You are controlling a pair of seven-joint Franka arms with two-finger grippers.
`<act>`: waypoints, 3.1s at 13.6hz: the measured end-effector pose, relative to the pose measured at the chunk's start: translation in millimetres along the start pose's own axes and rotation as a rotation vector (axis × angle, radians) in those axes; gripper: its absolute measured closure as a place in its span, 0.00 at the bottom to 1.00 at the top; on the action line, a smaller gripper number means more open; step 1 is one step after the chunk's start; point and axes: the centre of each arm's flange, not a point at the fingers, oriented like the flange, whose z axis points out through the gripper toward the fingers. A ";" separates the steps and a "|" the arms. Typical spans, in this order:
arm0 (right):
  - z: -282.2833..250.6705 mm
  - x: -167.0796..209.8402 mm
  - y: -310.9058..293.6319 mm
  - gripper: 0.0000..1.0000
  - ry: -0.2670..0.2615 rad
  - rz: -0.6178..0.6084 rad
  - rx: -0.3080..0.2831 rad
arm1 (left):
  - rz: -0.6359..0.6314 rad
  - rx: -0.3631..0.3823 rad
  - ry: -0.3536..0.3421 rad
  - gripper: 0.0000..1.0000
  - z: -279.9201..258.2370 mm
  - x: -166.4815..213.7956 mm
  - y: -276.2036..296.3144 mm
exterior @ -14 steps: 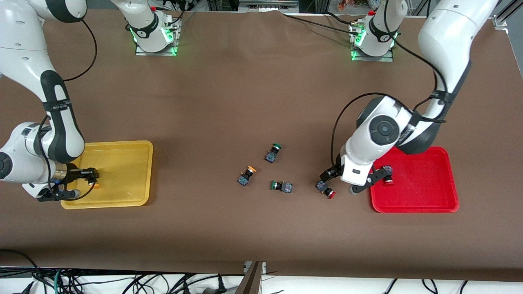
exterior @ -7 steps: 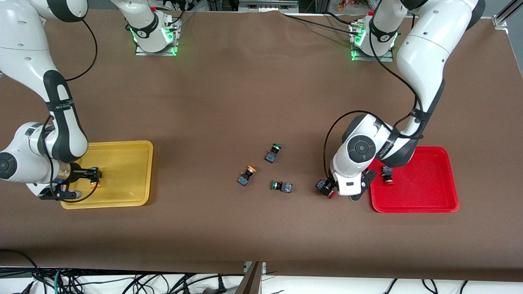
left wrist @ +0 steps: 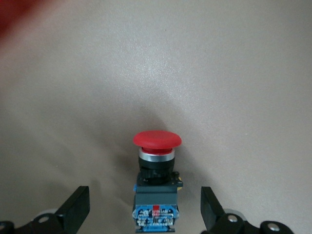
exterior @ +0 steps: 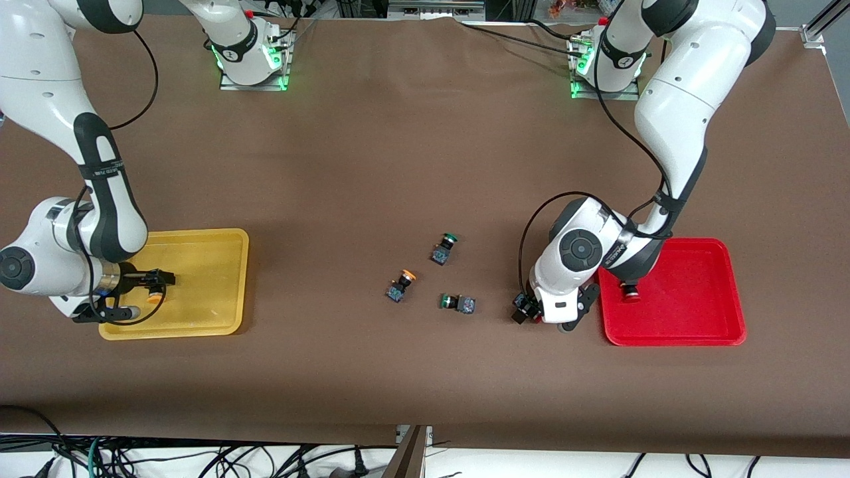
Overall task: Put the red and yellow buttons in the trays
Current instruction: 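Reach the left gripper to the second red button and grasp it, then carry the red button to the red tray while the right gripper reaches yellow, then release the red button in the tray while the right gripper lifts yellow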
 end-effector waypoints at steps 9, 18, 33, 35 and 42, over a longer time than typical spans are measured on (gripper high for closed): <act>-55.3 28.2 -203.2 0.00 0.059 0.094 -0.004 | 0.011 0.001 0.022 0.59 0.4 -3.6 4.8; -56.2 14.4 -441.5 0.00 0.167 0.524 0.065 | 0.116 0.110 0.056 0.59 -77.6 42.8 2.0; 17.6 17.2 -560.5 0.00 0.318 0.639 0.165 | 0.942 0.132 -0.199 0.59 -126.2 271.1 -210.3; 23.4 17.0 -560.9 0.03 0.316 0.638 0.163 | 1.017 0.118 -0.170 0.59 -104.8 270.3 -223.6; 25.6 17.3 -562.3 0.58 0.322 0.625 0.160 | 1.082 0.097 -0.119 0.59 -47.5 264.2 -265.7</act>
